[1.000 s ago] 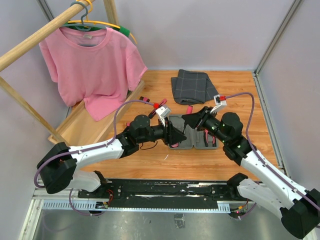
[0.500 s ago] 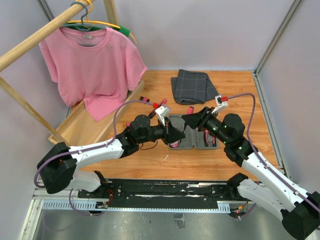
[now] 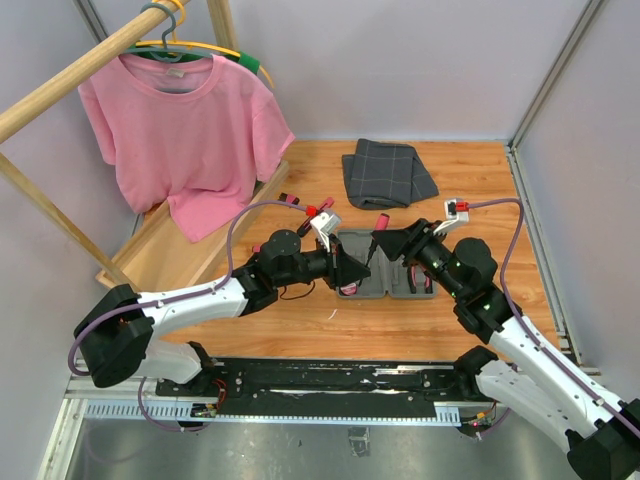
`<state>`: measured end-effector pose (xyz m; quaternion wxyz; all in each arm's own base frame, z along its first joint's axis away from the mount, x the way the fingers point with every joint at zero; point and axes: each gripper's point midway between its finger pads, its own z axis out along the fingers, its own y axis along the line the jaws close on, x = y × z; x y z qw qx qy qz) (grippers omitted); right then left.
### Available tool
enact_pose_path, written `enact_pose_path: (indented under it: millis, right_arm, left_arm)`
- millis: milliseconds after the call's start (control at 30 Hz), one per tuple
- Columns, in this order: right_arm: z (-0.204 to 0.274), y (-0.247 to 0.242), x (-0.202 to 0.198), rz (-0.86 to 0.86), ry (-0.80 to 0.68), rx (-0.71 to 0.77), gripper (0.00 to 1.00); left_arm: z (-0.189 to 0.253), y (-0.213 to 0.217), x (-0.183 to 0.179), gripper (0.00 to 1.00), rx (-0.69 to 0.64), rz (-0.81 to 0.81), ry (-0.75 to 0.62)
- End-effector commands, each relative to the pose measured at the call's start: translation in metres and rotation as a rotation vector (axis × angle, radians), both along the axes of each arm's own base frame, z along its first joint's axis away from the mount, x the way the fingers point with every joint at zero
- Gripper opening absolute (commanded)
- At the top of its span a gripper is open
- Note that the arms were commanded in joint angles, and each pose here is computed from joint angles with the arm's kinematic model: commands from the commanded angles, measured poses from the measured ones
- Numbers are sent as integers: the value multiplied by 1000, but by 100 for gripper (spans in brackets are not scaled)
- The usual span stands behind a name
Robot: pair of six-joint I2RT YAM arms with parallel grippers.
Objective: Sort the tools into containers
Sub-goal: Place the screwdriver in the storage box.
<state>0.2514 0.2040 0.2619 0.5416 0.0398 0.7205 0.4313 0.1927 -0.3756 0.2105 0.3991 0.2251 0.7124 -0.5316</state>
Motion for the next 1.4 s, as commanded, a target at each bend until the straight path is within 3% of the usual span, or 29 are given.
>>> enact_pose_path:
  millis: [0, 167, 567, 733, 900, 1033, 1167, 1367]
  right_arm:
    - [-1, -14, 10, -80, -6, 14, 52]
    - [5, -12, 11, -76, -32, 42, 49]
    - [14, -5, 7, -28, -69, 68, 15]
    - [13, -6, 6, -25, -78, 44, 8]
    - [15, -9, 3, -13, -119, -64, 14]
    - [12, -14, 2, -14, -127, -157, 14]
    - [7, -21, 4, -33, -134, -220, 1]
    - [-3, -36, 5, -78, -127, -327, 1]
  left_arm:
    - [15, -3, -5, 0, -43, -30, -46]
    - [13, -3, -6, 0, -41, -35, -40]
    - [11, -5, -5, 2, -36, -36, -35]
    - [11, -3, -4, 28, -34, -21, -38]
    - [14, 2, 3, 48, -12, 20, -54]
    - [14, 10, 11, 52, 13, 78, -72]
    - [14, 21, 22, 52, 29, 126, -76]
    - [18, 45, 45, 53, 27, 205, -84]
